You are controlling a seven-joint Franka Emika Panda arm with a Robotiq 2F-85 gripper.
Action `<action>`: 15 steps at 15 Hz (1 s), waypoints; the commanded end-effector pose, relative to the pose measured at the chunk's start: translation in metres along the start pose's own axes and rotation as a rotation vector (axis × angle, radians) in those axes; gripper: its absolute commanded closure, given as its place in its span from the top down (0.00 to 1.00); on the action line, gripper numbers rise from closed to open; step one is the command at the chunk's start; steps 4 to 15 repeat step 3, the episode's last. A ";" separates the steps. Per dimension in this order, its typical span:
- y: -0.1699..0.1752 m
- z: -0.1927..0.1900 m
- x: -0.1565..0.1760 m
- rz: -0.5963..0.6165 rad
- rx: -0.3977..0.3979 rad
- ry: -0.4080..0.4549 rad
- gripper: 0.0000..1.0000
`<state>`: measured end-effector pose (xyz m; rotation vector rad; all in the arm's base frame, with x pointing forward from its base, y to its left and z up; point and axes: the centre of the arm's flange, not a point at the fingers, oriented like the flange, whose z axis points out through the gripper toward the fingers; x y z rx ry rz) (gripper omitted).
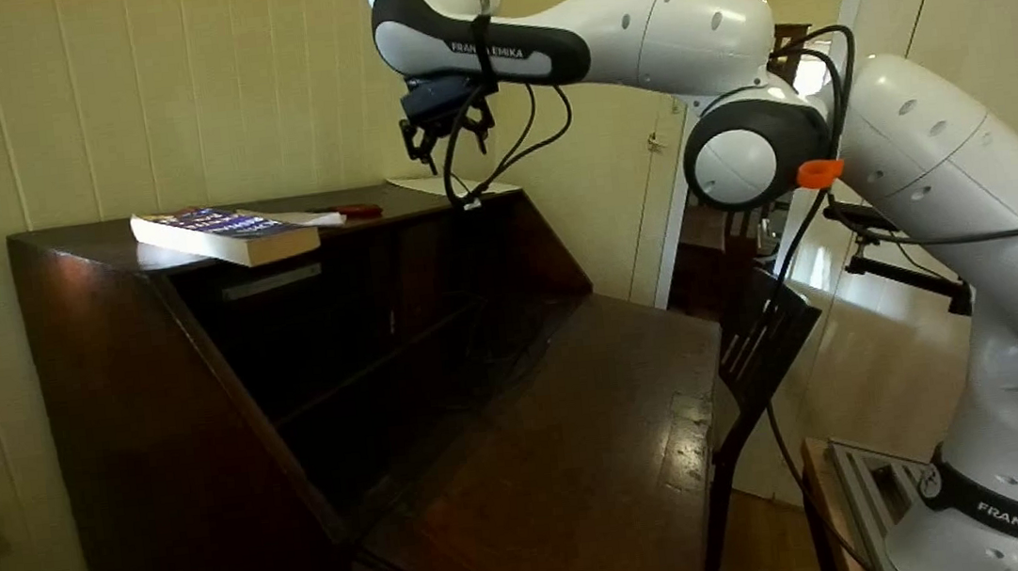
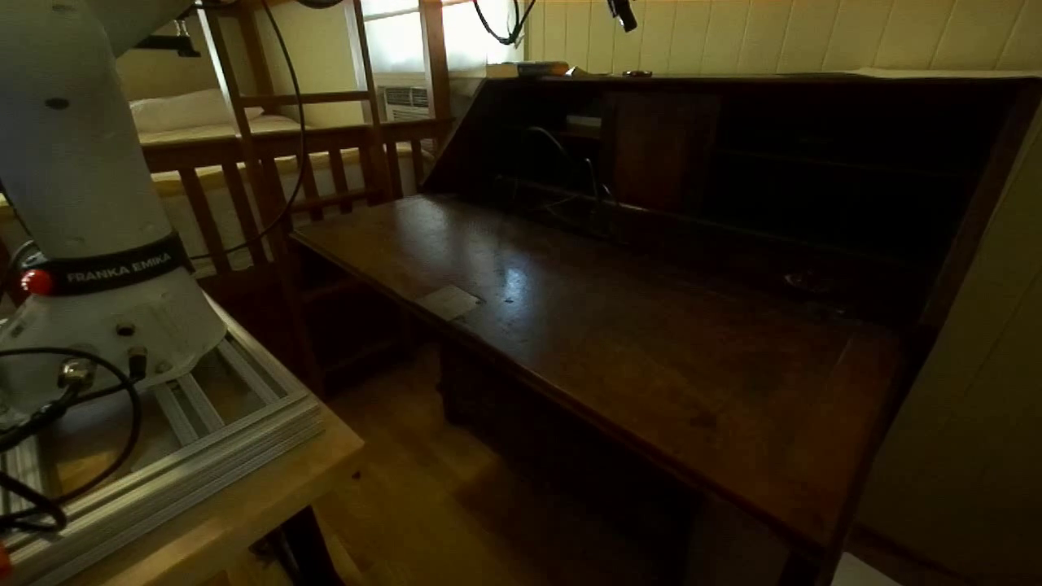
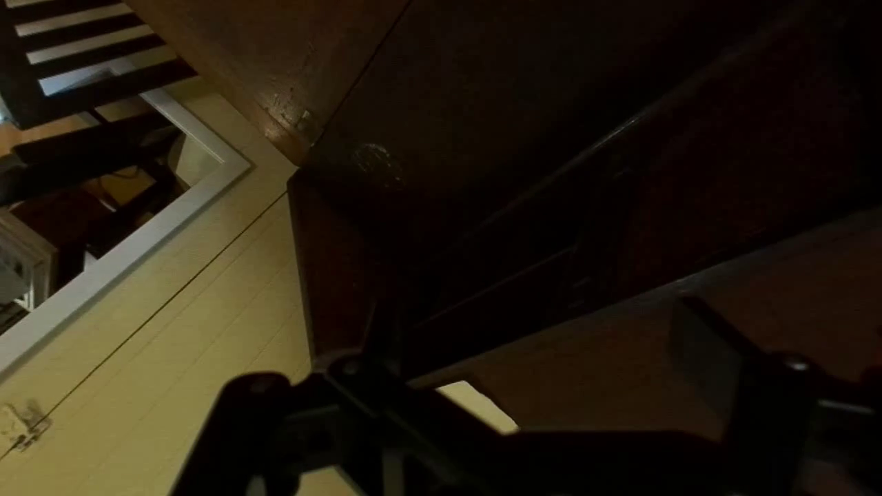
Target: Put the black cable on the desktop.
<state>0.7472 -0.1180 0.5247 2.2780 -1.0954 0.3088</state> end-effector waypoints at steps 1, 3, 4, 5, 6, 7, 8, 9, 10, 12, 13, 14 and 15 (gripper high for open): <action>0.000 0.000 0.000 0.000 -0.001 0.000 1.00; 0.000 0.000 0.000 0.000 -0.001 0.000 1.00; 0.000 0.000 0.000 0.000 -0.001 0.000 1.00; 0.000 0.000 0.000 0.000 -0.001 0.000 1.00; 0.000 0.000 0.000 0.000 -0.001 0.000 1.00; 0.000 0.000 0.000 0.000 -0.001 0.000 1.00; 0.000 0.000 0.000 0.000 -0.001 0.000 1.00; 0.000 0.000 0.000 0.000 -0.001 0.000 1.00; 0.000 0.000 0.000 0.000 -0.001 0.000 1.00; 0.000 0.000 0.000 0.000 -0.001 0.000 1.00; 0.000 0.000 0.000 0.000 -0.001 0.000 1.00; 0.000 0.000 0.000 0.000 -0.001 0.000 1.00; 0.000 0.000 0.000 0.000 -0.001 0.000 1.00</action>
